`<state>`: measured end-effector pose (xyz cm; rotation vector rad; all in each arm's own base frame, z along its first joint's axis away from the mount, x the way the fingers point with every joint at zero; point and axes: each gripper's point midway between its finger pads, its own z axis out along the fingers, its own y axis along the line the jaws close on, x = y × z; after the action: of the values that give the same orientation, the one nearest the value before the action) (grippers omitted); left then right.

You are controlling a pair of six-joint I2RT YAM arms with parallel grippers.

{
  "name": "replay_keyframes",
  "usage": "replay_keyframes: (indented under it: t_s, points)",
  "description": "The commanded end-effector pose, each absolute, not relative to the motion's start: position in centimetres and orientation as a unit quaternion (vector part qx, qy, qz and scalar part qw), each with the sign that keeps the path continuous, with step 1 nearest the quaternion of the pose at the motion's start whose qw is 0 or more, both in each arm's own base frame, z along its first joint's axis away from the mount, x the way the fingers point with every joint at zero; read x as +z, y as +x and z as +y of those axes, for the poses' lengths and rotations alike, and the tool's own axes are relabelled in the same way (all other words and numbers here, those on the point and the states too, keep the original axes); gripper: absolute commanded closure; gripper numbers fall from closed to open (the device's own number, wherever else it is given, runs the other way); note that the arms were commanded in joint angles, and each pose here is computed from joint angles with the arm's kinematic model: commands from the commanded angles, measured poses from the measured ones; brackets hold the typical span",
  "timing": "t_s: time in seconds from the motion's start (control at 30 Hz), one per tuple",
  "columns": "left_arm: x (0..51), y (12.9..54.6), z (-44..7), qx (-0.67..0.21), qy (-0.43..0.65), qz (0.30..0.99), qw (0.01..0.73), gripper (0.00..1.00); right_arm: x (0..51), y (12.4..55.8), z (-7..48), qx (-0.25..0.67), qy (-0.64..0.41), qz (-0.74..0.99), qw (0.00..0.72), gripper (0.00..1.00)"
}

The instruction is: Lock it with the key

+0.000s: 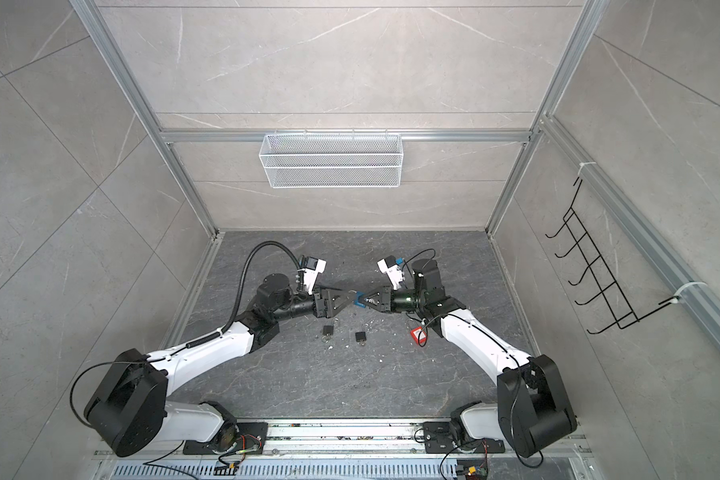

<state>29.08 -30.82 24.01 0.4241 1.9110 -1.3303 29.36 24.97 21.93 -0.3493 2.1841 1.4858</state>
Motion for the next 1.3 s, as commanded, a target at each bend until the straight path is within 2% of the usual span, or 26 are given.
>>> replay_keyframes:
  t_s: [0.0, 0.13, 0.27, 0.37, 0.53, 0.67, 0.83, 1.07, 1.27]
  points:
    - [25.0, 30.9, -28.3, -0.453, 0.152, 0.751, 0.456, 0.00, 23.5, 28.5, 23.9, 0.532, -0.150, 0.789, 0.268, 1.00]
    - [26.0, 30.9, -27.2, -0.443, 0.142, 0.733, 0.496, 0.00, 24.4, 27.4, 23.5, 0.533, -0.173, 0.782, 0.271, 1.00]
    - [24.6, 31.5, -26.7, -0.423, 0.098, 0.784, 0.444, 0.00, 24.2, 26.4, 23.3, 0.535, -0.190, 0.783, 0.255, 1.00]
    - [24.2, 30.5, -27.2, -0.432, 0.119, 0.789, 0.420, 0.00, 24.2, 25.9, 23.2, 0.533, -0.203, 0.781, 0.254, 1.00]
    - [25.2, 28.0, -28.0, -0.482, 0.175, 0.750, 0.417, 0.01, 24.6, 25.7, 23.3, 0.537, -0.211, 0.774, 0.260, 1.00]
    - [26.9, 26.1, -29.6, -0.558, 0.217, 0.709, 0.374, 0.03, 25.6, 25.3, 23.6, 0.557, -0.222, 0.756, 0.263, 1.00]
    - [27.9, 24.7, -31.3, -0.619, 0.253, 0.671, 0.320, 0.13, 26.4, 25.1, 23.9, 0.575, -0.229, 0.740, 0.264, 1.00]
    - [28.3, 24.2, -32.1, -0.647, 0.270, 0.649, 0.295, 0.36, 27.4, 25.1, 24.3, 0.594, -0.235, 0.723, 0.263, 1.00]
    - [28.7, 23.9, -32.5, -0.667, 0.272, 0.633, 0.284, 0.44, 27.2, 25.0, 25.0, 0.600, -0.241, 0.721, 0.248, 1.00]
